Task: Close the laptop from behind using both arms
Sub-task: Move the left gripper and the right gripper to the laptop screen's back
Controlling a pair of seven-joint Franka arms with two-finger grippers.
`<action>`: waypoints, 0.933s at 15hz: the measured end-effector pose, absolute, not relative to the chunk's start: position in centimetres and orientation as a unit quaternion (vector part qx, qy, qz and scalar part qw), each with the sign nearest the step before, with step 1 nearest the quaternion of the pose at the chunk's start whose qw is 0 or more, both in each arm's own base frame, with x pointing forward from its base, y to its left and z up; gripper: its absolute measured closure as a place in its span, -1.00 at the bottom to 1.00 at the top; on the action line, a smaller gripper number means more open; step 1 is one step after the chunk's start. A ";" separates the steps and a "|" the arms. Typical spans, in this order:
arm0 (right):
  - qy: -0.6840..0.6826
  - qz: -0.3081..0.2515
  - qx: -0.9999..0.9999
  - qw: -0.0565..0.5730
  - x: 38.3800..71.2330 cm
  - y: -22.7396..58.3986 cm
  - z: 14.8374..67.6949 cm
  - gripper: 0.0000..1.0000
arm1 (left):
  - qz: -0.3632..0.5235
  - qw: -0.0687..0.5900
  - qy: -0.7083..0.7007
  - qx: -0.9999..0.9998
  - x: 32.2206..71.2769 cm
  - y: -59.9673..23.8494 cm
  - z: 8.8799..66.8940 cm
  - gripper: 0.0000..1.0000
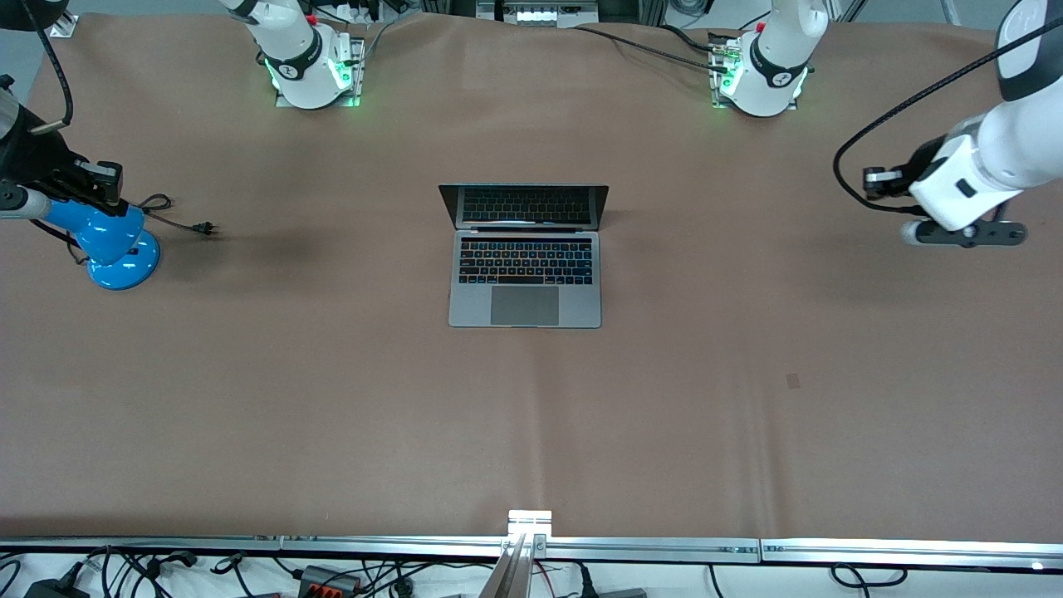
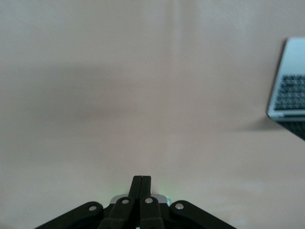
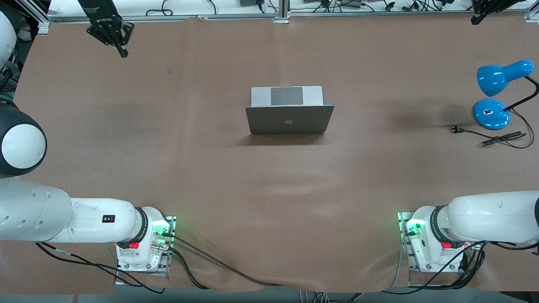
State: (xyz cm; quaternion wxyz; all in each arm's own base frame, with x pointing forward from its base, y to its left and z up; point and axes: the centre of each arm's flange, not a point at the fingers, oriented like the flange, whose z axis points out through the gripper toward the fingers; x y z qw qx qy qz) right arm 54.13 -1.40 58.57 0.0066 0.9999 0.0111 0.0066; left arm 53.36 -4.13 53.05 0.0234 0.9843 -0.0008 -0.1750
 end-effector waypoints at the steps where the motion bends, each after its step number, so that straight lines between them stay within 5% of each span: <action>1: 0.011 0.006 1.000 0.007 54.1 -1.4 58.5 0.98 | -0.186 0.036 0.001 0.982 53.3 -5.0 52.5 0.98; 7: 0.034 -0.060 0.998 -0.008 54.0 1.5 54.8 0.98 | -0.258 0.080 0.020 0.963 52.7 -16.3 45.8 0.98; 14: 0.106 -0.174 0.975 -0.091 50.2 13.6 44.9 0.98 | -0.281 0.106 0.007 0.954 41.5 -29.4 37.8 0.98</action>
